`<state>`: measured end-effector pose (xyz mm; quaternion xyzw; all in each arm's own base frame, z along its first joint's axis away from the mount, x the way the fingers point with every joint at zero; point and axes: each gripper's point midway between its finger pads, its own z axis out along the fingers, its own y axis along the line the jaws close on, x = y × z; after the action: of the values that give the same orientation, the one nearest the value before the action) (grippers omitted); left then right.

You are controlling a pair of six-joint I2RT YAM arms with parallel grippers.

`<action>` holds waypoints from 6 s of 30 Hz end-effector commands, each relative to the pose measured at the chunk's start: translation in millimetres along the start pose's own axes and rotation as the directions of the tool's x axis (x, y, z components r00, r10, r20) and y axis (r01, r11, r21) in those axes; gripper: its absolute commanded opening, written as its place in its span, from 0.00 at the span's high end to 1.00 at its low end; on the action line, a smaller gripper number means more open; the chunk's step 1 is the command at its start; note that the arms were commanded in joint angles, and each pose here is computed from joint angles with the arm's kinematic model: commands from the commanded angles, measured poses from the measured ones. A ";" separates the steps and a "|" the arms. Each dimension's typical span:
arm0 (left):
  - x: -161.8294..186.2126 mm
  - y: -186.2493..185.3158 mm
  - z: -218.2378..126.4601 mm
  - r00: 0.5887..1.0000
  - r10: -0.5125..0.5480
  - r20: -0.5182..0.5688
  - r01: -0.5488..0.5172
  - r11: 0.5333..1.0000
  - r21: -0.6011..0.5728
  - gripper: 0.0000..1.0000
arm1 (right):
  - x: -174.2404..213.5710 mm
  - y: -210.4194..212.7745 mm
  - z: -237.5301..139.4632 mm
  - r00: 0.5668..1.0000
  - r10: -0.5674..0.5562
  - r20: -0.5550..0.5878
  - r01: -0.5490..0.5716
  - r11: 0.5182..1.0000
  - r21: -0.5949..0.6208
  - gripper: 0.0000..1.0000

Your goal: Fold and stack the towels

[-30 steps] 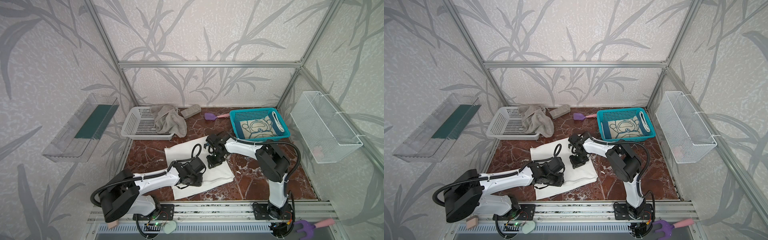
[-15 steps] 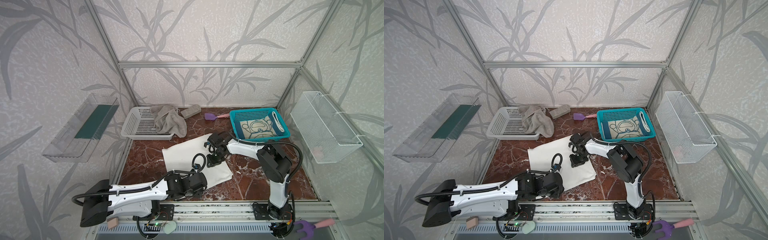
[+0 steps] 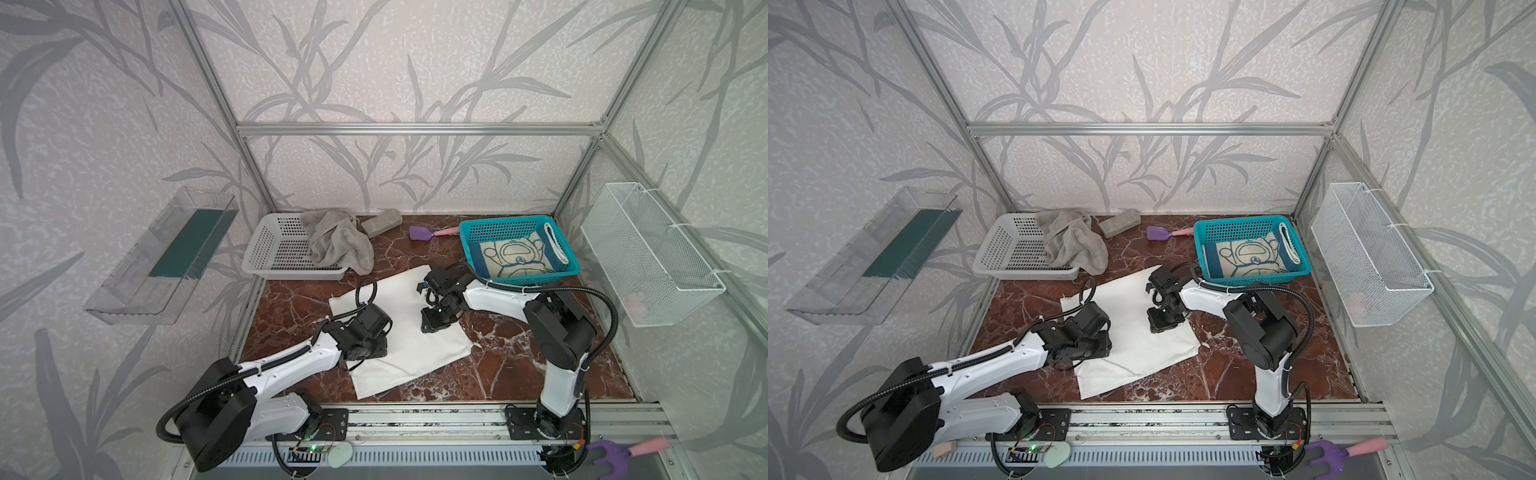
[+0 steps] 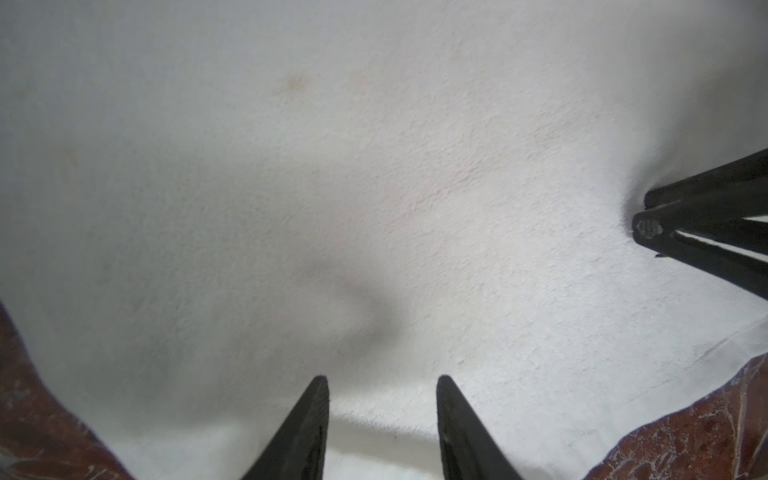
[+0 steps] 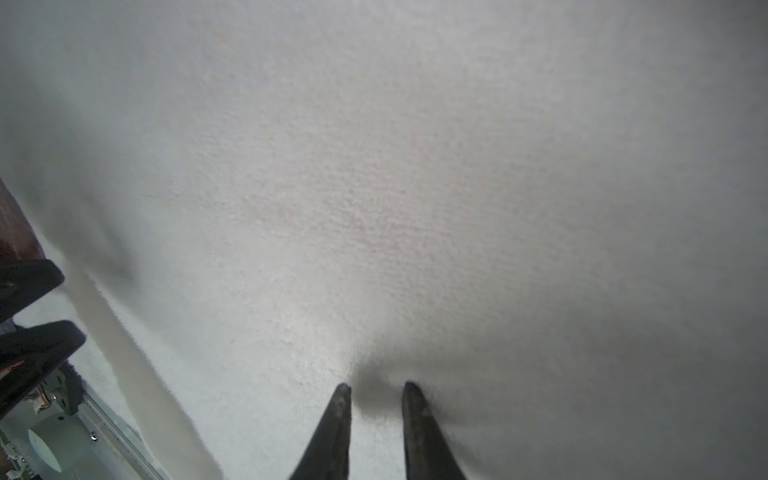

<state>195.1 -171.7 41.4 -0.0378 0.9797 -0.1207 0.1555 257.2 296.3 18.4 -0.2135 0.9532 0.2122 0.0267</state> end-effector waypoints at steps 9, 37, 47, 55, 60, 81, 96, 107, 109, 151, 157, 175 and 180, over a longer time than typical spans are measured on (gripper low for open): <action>91.4 24.3 -14.1 0.954 0.027 -0.298 -0.046 0.997 -0.057 0.54 | 28.8 -40.0 21.2 0.991 0.078 -0.111 -0.062 0.988 0.141 0.74; 8.1 -1.8 3.9 0.969 -0.094 -0.227 0.116 0.990 0.082 0.89 | 30.9 -28.7 -14.8 0.999 0.013 -0.047 -0.008 0.996 0.092 0.71; 94.2 -17.4 -34.2 0.924 0.032 -0.381 0.023 0.990 0.140 0.94 | 24.9 -34.2 -7.4 0.998 0.029 -0.050 -0.024 0.995 0.102 0.72; 90.2 7.1 -82.2 0.977 0.008 -0.215 0.013 0.995 0.095 0.93 | 22.0 -34.6 -9.2 0.999 0.031 -0.042 -0.027 0.995 0.094 0.72; 37.5 19.7 -71.0 0.985 -0.131 -0.108 0.141 0.987 0.082 0.92 | 24.0 -35.4 -9.3 0.999 0.034 -0.043 -0.030 0.995 0.096 0.72; 77.2 12.4 -2.4 0.924 -0.136 -0.357 0.219 0.954 0.206 1.00 | 17.1 -41.2 4.1 0.996 0.067 -0.054 -0.061 0.993 0.100 0.73; 88.6 -1.1 -34.3 0.978 0.056 -0.200 -0.031 0.991 0.128 1.00 | 19.3 -41.0 0.8 0.996 0.071 -0.050 -0.066 0.993 0.093 0.72; 40.0 24.2 2.0 0.968 -0.200 -0.153 0.216 0.971 0.097 1.00 | 54.9 -64.3 -64.6 0.995 0.094 -0.011 -0.091 0.982 0.166 0.69; 40.0 30.8 4.3 0.967 -0.184 -0.178 0.198 0.978 0.060 1.00 | 67.2 -73.2 -67.4 0.994 0.112 -0.018 -0.107 0.978 0.178 0.69; -207.1 76.0 19.0 0.972 -0.195 0.129 0.195 0.981 0.009 0.56 | -117.5 -101.2 -121.0 0.950 0.055 0.306 -0.157 0.935 0.317 0.67; -214.5 90.7 27.9 0.970 -0.191 0.153 0.203 0.977 -0.067 0.51 | -134.3 -128.7 -103.4 0.958 0.097 0.271 -0.181 0.935 0.306 0.67; -203.5 100.3 46.0 0.980 -0.179 0.092 0.189 0.975 -0.116 0.41 | -127.2 -156.7 -60.5 0.980 0.135 0.149 -0.181 0.915 0.361 0.61; -205.8 93.3 47.9 0.980 -0.175 0.092 0.182 0.981 -0.072 0.46 | -127.5 -163.5 -57.4 0.977 0.160 0.144 -0.200 0.923 0.329 0.61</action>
<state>397.4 -64.9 36.0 -0.1434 0.9693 -0.0803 0.1832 445.3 197.4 34.4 -0.1078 0.9853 0.0602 0.1183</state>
